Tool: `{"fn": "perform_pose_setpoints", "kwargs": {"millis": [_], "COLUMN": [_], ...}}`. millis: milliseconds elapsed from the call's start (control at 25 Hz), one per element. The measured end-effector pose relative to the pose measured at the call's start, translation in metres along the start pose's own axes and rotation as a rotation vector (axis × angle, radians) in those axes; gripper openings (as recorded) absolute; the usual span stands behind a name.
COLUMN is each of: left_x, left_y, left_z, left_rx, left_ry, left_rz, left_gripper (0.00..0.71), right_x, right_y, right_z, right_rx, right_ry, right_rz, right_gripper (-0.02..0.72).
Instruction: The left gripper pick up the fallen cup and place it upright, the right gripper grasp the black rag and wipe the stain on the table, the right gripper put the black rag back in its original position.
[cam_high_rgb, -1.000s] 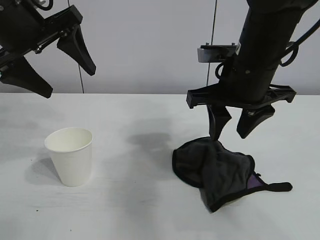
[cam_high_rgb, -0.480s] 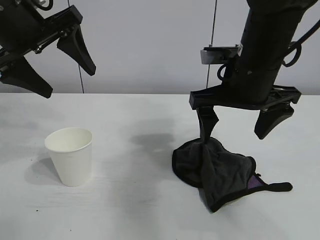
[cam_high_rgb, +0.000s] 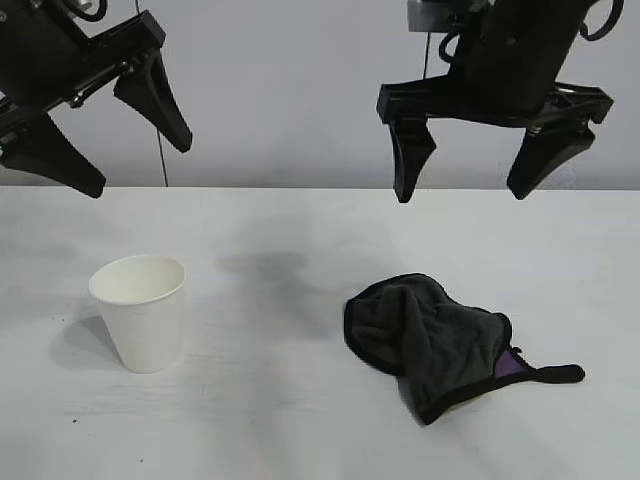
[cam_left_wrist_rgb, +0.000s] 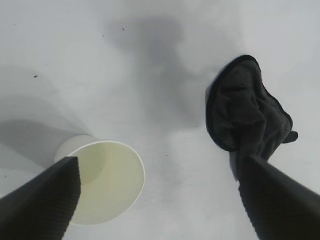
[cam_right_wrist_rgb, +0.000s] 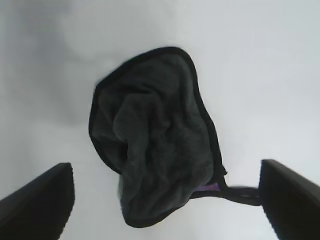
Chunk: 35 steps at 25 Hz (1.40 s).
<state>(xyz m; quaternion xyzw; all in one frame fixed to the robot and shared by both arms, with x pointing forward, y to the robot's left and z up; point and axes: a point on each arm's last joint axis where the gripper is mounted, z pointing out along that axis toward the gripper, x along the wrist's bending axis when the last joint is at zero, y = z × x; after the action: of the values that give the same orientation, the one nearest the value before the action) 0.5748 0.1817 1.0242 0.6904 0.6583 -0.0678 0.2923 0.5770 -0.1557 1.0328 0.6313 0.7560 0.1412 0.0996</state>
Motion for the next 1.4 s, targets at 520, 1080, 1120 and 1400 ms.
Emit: {"fn": "perform_pose_setpoints", "kwargs": {"millis": [520, 1080, 1120, 1400], "left_x": [0.000, 0.000, 0.000, 0.000], "left_y": [-0.003, -0.003, -0.003, -0.003], "left_z": [0.000, 0.000, 0.000, 0.000], "left_rx": [0.028, 0.028, 0.028, 0.028], "left_ry": [-0.004, -0.004, -0.004, -0.004], "left_rz": [0.000, 0.000, 0.000, 0.000], "left_gripper": [0.623, 0.623, 0.623, 0.623], "right_x": [-0.002, -0.011, -0.011, -0.011], "right_y": [0.001, 0.008, 0.008, 0.008], "right_z": [-0.005, -0.006, -0.006, -0.006], "right_rx": [0.015, -0.024, -0.029, -0.031], "right_ry": [0.113, 0.159, 0.159, 0.160], "right_rz": [0.118, 0.159, 0.160, 0.160], "right_gripper": [0.694, 0.694, 0.694, 0.694]}}
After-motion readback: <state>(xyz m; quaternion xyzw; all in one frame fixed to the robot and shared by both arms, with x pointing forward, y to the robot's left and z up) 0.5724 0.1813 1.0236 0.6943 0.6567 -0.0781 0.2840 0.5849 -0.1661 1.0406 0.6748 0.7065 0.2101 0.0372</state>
